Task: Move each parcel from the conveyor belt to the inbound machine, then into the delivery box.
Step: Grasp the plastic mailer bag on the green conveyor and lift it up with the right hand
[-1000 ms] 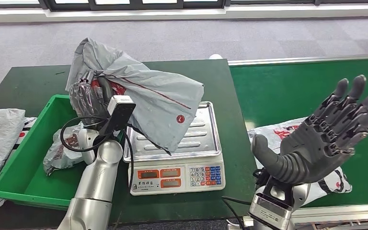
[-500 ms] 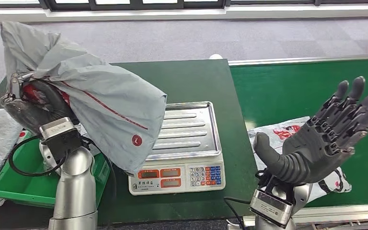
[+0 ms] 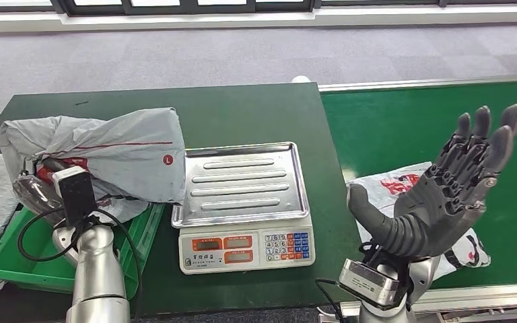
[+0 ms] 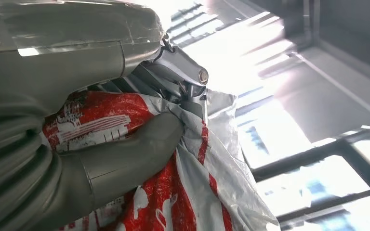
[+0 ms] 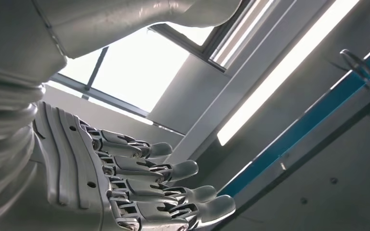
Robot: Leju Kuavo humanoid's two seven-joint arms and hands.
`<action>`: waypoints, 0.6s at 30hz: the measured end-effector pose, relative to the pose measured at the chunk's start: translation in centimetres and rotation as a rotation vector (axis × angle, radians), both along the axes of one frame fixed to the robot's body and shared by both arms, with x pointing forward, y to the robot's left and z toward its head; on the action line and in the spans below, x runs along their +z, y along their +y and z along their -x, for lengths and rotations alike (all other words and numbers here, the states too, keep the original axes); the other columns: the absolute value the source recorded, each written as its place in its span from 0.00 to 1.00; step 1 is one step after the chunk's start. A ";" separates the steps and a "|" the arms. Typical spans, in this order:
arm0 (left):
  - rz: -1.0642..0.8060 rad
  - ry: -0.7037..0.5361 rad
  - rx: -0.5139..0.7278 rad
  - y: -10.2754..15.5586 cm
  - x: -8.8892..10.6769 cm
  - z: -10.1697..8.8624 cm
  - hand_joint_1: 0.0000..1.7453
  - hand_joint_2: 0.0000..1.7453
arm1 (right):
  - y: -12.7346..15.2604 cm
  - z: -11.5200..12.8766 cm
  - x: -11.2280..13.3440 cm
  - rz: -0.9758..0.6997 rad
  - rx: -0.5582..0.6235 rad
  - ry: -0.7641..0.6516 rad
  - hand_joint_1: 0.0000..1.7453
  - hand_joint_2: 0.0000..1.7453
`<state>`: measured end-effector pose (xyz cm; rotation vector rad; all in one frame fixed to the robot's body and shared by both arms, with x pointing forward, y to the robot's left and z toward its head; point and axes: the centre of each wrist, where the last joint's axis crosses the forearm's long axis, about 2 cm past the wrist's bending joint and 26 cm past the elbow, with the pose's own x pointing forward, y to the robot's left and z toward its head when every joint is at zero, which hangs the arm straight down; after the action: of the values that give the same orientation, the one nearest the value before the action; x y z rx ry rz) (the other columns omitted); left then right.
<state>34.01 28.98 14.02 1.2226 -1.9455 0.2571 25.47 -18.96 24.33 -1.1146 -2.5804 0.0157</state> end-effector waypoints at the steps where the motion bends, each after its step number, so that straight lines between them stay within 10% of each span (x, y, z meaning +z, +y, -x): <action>1: 0.009 0.016 0.014 0.3 -0.5 0.3 1.00 1.00 | 0.0 0.0 0.0 -0.001 -0.001 0.002 0.00 1.00; 13: 0.043 0.063 0.066 1.3 -1.8 1.3 1.00 1.00 | 0.1 0.0 -0.1 0.004 0.001 0.005 0.00 1.00; 17: 0.042 0.067 0.075 1.5 -1.9 1.4 0.00 1.00 | 0.1 -0.1 -0.2 0.006 0.001 0.010 0.00 1.00; 18: 0.043 0.066 0.078 1.6 -1.9 1.4 0.00 1.00 | 0.1 -0.1 -0.2 0.006 0.001 0.012 0.00 1.00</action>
<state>32.61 30.57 12.09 1.2648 -1.8297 0.2937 25.55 -18.82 24.15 -1.1124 -2.5719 0.0302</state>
